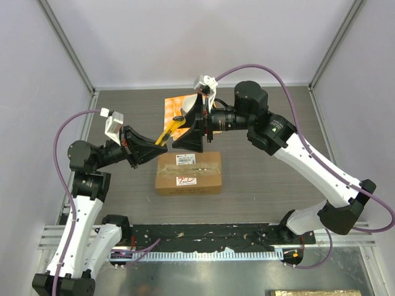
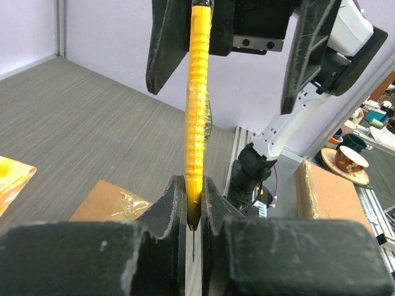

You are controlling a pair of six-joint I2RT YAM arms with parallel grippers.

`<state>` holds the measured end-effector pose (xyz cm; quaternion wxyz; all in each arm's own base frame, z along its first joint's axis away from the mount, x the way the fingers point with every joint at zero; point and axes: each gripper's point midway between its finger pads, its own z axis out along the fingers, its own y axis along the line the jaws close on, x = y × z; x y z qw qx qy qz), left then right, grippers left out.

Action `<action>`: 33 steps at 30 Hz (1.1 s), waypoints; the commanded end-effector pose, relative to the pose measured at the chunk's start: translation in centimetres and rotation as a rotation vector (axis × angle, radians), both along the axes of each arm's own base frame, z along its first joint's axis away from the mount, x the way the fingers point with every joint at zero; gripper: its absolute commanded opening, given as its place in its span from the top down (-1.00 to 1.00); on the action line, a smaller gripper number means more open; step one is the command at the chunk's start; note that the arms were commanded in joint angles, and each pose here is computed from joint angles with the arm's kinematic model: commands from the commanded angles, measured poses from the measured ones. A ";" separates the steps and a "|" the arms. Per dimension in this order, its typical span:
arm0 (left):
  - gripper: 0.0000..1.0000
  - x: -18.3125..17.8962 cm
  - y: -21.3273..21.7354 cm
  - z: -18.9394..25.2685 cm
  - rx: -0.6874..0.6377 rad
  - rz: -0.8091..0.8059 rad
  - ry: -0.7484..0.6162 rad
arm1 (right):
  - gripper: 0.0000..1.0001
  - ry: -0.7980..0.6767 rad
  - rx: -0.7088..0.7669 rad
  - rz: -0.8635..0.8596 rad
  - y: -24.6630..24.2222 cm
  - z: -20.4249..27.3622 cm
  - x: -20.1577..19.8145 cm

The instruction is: Unpack the express box

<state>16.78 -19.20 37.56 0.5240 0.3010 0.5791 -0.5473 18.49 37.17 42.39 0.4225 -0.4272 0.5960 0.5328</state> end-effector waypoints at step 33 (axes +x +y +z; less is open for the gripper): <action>-0.04 0.2 -0.1 -0.5 0.043 0.011 -0.047 | 0.99 -0.027 0.051 -0.010 3.2 0.7 0.5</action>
